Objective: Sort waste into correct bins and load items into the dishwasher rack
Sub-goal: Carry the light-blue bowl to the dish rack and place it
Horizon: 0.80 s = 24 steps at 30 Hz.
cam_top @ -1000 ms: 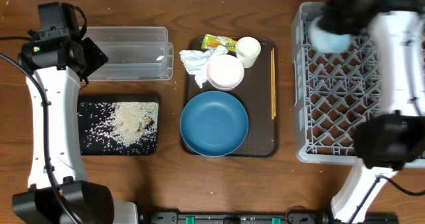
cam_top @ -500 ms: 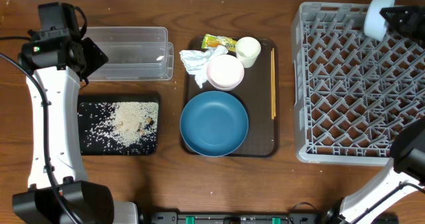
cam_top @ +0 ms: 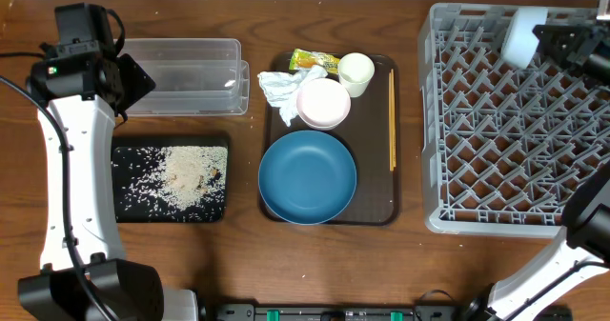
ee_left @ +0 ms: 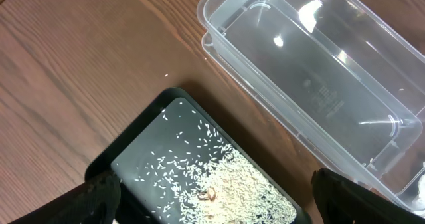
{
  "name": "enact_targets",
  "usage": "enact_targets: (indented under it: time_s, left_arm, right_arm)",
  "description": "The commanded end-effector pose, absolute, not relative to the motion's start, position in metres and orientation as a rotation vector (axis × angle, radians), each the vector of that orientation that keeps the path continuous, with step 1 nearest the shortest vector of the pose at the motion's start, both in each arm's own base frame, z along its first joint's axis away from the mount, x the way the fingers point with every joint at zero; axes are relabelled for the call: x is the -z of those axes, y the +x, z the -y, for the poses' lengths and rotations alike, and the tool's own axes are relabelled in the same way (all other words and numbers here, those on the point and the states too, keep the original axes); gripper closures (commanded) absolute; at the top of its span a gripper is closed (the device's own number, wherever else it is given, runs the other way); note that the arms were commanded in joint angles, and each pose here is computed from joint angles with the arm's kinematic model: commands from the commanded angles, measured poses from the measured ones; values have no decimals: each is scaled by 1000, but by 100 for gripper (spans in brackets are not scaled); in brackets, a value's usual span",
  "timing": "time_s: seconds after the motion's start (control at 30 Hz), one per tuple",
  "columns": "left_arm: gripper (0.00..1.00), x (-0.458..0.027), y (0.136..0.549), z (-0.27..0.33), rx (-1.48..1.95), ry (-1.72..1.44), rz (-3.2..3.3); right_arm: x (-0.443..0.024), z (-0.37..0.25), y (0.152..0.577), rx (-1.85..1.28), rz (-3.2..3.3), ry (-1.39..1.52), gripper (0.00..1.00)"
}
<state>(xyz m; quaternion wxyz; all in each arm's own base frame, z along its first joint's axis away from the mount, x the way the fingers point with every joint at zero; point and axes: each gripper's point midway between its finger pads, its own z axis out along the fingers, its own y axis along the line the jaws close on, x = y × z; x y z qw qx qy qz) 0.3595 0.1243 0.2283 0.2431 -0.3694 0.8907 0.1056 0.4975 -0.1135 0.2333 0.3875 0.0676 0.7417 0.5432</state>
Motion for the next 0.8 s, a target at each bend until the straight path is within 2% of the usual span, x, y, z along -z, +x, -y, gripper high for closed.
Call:
enact_targets:
  time_s: [0.0, 0.37, 0.57, 0.77]
  left_arm:
    - [5, -233, 359, -127, -291, -1021, -2417]
    - [6, -233, 359, -127, -291, -1021, -2417]
    - [6, -233, 359, -127, -291, -1021, -2417]
    - [6, -233, 359, -127, -291, -1021, -2417]
  right_arm:
    - [-237, 141, 489, -1395, -1860, 243, 99]
    - [-232, 150, 491, -1368, -1848, 229, 99]
    - [-201, 153, 497, -1409, -1865, 279, 99]
    - [-181, 141, 498, -1588, -1845, 259, 99]
